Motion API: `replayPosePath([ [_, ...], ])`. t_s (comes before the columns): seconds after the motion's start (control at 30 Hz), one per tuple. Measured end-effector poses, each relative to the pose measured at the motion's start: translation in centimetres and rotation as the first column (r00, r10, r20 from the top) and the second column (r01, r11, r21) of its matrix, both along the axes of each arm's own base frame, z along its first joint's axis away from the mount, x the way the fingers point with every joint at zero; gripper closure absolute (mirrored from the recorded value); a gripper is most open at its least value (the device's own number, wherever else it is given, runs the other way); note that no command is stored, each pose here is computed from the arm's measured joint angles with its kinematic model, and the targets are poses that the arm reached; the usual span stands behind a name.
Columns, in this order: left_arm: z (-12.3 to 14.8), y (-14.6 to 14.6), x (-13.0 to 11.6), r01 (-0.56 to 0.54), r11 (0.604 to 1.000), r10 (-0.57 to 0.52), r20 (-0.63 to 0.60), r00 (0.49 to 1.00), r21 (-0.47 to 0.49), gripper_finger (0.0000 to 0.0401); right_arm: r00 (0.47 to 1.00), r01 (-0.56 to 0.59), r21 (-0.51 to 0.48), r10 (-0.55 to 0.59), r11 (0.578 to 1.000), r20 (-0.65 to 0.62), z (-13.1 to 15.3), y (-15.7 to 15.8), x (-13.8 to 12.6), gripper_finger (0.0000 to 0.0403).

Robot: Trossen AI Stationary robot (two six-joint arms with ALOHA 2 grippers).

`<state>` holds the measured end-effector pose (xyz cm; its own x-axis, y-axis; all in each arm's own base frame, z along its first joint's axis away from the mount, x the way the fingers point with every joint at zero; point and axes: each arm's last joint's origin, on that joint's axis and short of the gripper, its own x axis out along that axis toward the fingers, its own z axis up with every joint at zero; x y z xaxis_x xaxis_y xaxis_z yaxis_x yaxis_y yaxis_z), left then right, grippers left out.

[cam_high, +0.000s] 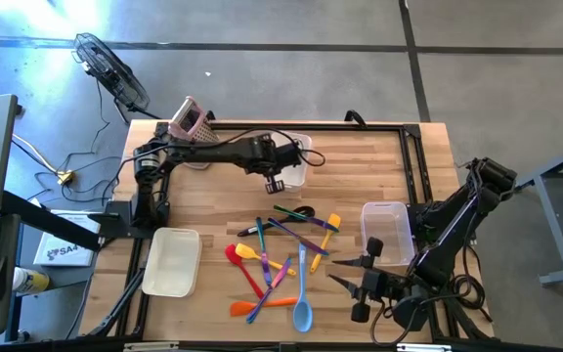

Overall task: Pick & Place Kitchen Items
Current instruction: Put the blue table knife into the top white bin

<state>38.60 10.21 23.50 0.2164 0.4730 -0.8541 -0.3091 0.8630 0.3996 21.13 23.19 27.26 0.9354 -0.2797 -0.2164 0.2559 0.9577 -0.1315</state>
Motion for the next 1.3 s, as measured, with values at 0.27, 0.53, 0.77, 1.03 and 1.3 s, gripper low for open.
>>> replayPosePath([
  [0.27, -0.1, 0.0, 0.0, -0.018, 1.0, 0.018, 0.002, 1.0, -0.004, 0.0285, 1.0, 0.0, -0.001, 0.0, 1.0, 0.0, 0.0, 0.0, 0.0, 0.0263],
  [0.53, 0.8, 0.1, -0.3, -0.036, 0.999, 0.037, -0.026, 0.999, 0.039, 0.0256, 1.0, -0.002, -0.009, 0.001, 1.0, -0.003, 0.0, 0.0, 0.0, 0.0263],
  [0.77, 5.4, -0.8, -0.8, -0.092, 0.995, 0.091, -0.035, 0.995, -0.03, 0.0256, 1.0, -0.008, -0.049, 0.007, 0.999, -0.017, 0.0, -0.1, 0.0, 0.0263],
  [1.03, 7.7, -4.3, -2.9, -0.09, 0.886, 0.004, -0.186, 0.983, -0.456, 0.0256, 1.0, -0.003, -0.057, 0.002, 0.998, -0.024, -0.1, -0.3, 0.3, 0.0263],
  [1.3, 6.3, -8.7, -3.1, -0.098, 0.818, -0.071, -0.268, 0.961, -0.567, 0.0256, 0.999, -0.034, -0.078, 0.031, 0.996, -0.044, -0.1, -0.3, 0.4, 0.0263],
])
